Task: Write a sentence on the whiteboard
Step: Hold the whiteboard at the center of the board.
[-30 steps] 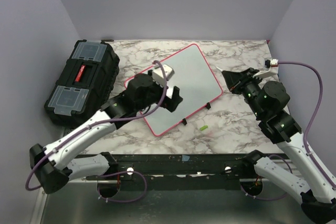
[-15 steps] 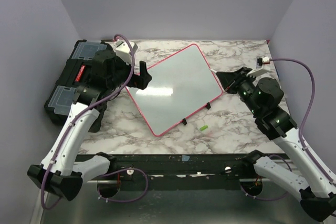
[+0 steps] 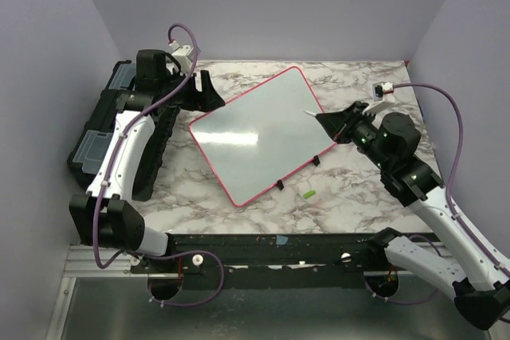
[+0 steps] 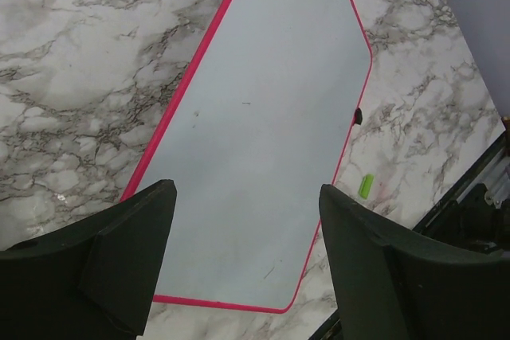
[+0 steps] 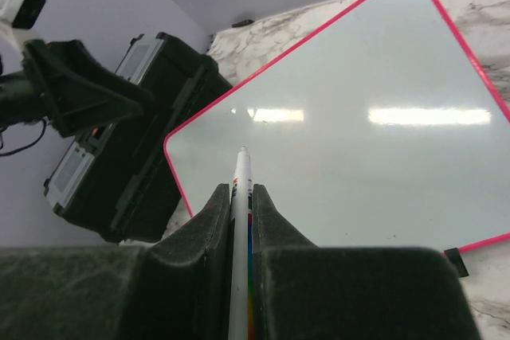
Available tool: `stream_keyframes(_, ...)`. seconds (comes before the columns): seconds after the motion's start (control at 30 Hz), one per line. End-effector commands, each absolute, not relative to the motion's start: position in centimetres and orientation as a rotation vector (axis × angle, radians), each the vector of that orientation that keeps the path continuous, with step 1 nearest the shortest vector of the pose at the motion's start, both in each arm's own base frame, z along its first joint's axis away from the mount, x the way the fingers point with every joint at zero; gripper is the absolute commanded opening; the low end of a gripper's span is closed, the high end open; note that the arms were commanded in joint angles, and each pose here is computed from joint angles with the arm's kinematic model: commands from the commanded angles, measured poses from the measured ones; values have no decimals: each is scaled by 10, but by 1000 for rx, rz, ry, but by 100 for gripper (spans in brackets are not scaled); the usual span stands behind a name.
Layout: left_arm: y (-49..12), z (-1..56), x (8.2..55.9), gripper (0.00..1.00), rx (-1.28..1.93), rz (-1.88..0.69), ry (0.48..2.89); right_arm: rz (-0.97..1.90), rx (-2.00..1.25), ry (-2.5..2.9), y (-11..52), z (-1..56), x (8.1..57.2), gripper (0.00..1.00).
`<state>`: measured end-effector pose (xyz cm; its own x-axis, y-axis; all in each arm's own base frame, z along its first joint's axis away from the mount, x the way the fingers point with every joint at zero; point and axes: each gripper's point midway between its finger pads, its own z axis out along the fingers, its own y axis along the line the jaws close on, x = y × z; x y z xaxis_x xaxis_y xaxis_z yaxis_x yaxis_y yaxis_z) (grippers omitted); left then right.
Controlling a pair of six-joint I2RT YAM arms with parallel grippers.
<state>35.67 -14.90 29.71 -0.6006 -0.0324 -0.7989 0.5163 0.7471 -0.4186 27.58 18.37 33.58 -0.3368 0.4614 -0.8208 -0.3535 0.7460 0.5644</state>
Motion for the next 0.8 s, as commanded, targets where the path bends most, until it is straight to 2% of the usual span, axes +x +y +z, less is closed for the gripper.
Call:
stream_keyframes(0.0, -149, 282, 377, 74, 358, -864, 2123, 945, -43, 1732, 209, 339, 267, 1)
stream_keyframes(0.37, -147, 242, 399, 73, 265, -966, 2134, 1009, -150, 1792, 227, 324, 262, 1)
stream_keyframes(0.77, -144, 216, 404, 65, 227, -1045, 2179, 1069, -211, 1827, 242, 317, 262, 1)
